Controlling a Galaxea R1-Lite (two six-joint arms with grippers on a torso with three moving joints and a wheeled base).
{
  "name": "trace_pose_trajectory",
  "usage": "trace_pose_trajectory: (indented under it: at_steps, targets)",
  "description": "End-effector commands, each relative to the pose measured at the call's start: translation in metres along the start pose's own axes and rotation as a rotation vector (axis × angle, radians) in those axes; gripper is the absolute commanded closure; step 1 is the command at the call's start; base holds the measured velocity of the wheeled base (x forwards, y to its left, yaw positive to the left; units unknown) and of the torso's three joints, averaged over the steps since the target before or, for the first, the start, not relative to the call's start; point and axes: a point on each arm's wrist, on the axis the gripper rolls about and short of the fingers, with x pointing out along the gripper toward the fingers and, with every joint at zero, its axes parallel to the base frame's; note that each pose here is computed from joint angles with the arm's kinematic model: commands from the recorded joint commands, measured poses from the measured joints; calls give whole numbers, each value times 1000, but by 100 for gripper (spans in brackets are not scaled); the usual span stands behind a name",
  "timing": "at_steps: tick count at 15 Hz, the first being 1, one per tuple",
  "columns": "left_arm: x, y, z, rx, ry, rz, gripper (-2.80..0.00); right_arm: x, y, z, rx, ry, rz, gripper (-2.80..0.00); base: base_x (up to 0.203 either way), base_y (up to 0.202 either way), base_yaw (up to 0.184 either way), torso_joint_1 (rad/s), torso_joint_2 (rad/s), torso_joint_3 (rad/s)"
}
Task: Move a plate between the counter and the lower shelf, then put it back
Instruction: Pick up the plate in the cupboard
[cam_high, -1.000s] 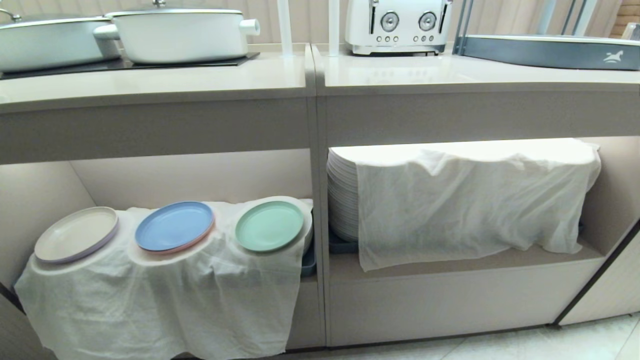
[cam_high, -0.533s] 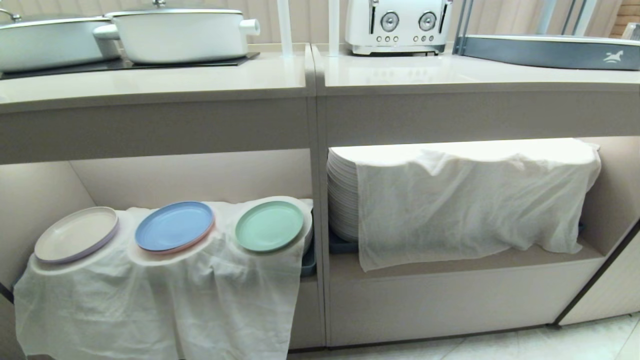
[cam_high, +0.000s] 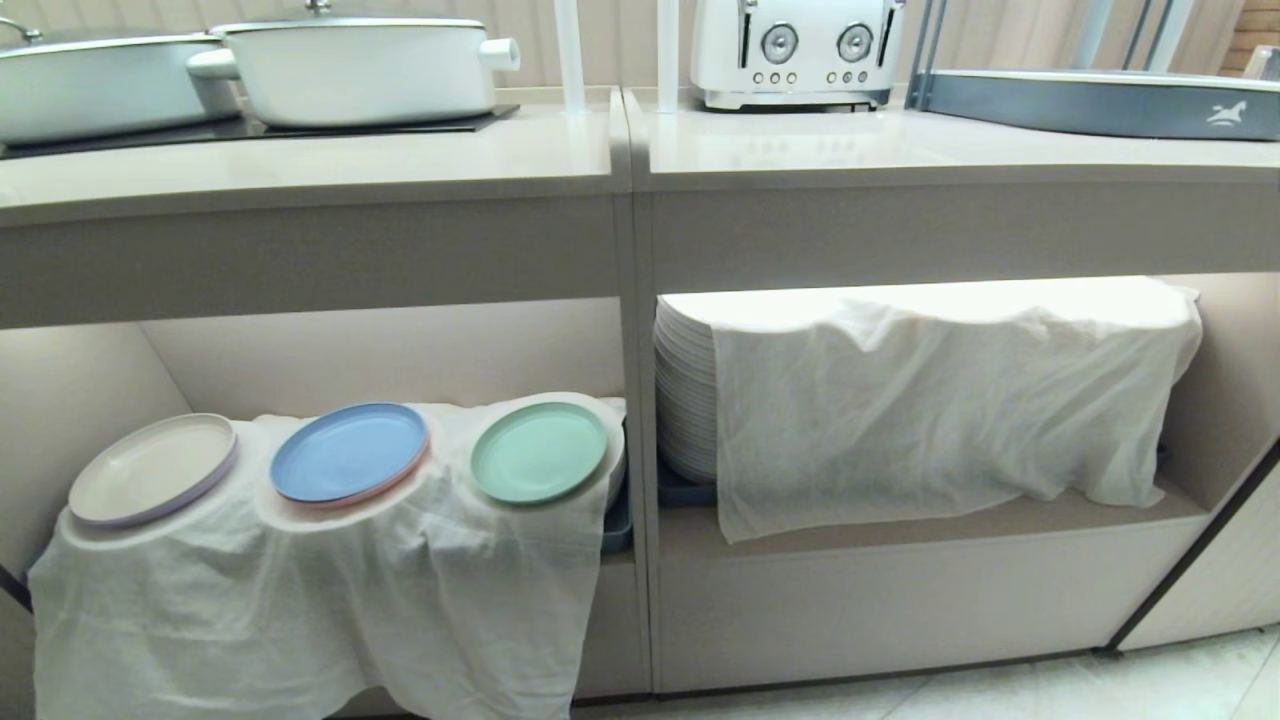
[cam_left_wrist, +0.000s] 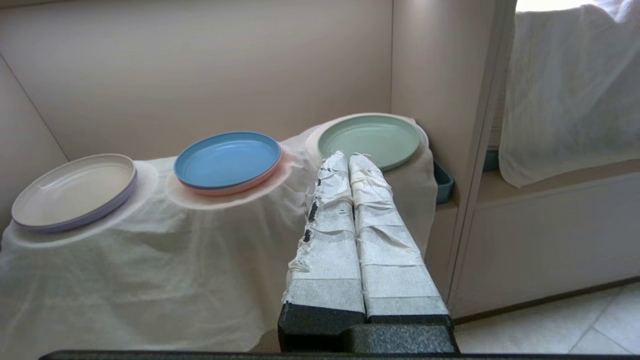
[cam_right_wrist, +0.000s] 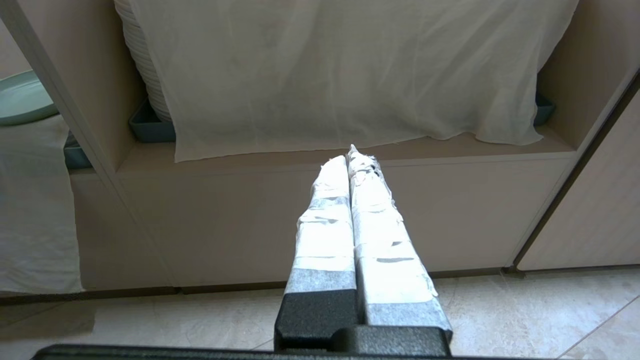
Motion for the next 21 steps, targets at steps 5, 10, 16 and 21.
trace_pose_trajectory:
  at_steps: [5, 10, 16, 21]
  targets:
    - [-16, 0, 29, -25, 180, -18, 0, 0, 0, 0, 0, 0, 0, 0, 0, 0, 0, 0, 0, 0]
    - [16, 6, 67, -44, 317, -26, 0, 0, 0, 0, 0, 0, 0, 0, 0, 0, 0, 0, 0, 0]
    - [65, 12, 64, -193, 577, -46, 0, 0, 0, 0, 0, 0, 0, 0, 0, 0, 0, 0, 0, 0]
    - [123, 14, 34, -436, 810, -68, 0, 0, 0, 0, 0, 0, 0, 0, 0, 0, 0, 0, 0, 0]
